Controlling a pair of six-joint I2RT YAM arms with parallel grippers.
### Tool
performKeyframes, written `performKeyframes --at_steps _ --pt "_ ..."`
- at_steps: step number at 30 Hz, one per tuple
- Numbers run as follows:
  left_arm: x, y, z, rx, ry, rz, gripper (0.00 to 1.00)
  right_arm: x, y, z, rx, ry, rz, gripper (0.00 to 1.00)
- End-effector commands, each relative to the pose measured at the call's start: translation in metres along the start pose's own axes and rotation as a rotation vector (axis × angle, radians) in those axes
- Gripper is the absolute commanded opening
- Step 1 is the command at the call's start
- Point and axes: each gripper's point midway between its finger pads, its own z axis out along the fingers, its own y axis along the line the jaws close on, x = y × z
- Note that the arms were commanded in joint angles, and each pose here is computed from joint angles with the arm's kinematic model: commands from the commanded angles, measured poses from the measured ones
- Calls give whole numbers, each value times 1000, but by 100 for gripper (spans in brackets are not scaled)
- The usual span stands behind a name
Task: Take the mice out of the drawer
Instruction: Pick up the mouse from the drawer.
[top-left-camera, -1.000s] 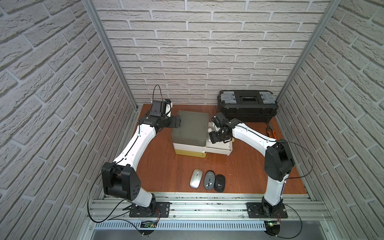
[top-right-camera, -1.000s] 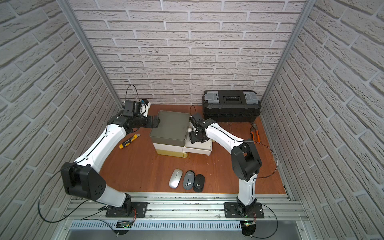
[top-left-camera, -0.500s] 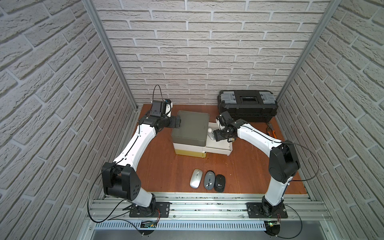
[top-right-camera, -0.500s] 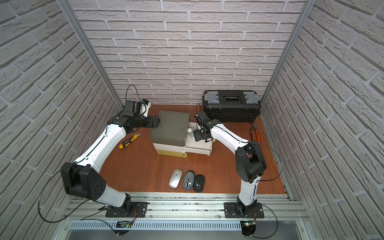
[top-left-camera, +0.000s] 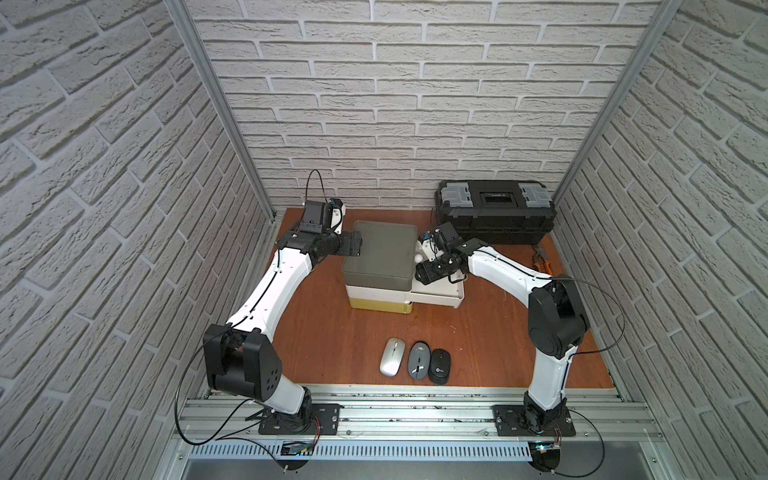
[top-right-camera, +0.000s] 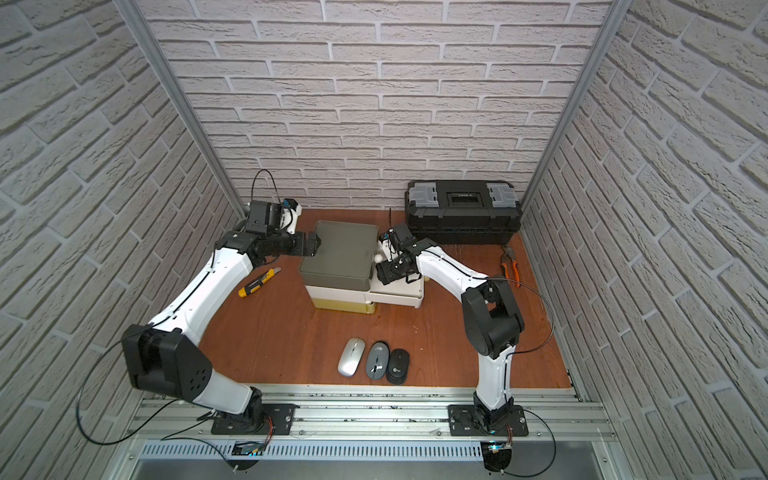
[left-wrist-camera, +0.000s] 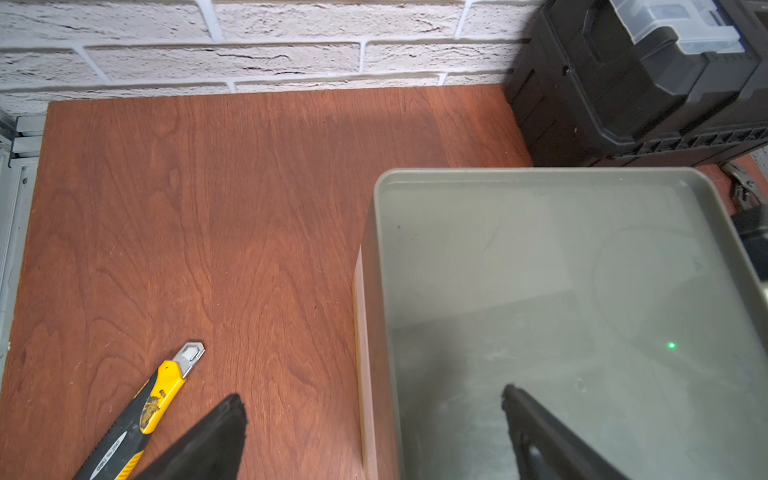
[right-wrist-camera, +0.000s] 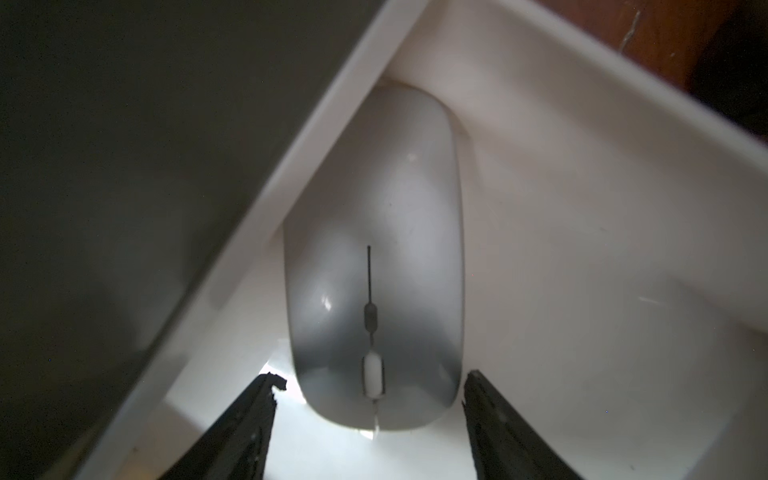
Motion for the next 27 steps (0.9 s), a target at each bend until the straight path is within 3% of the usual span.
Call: performKeyframes --at_steps 1,11,20,23,27 --pt "-3 -2 4 10 -1 12 98 -25 1 0 -13 -93 -35 73" --pt "-4 -3 9 17 6 13 98 -29 -8 13 22 -137 -30 69" --pt "-2 -3 10 17 11 16 98 -30 -7 8 17 -170 -37 34" --pt "-2 -2 11 17 10 15 98 -29 -8 0 29 -168 -34 26" --pt "-2 -3 11 18 8 14 98 -24 -12 -12 60 -147 -26 23"
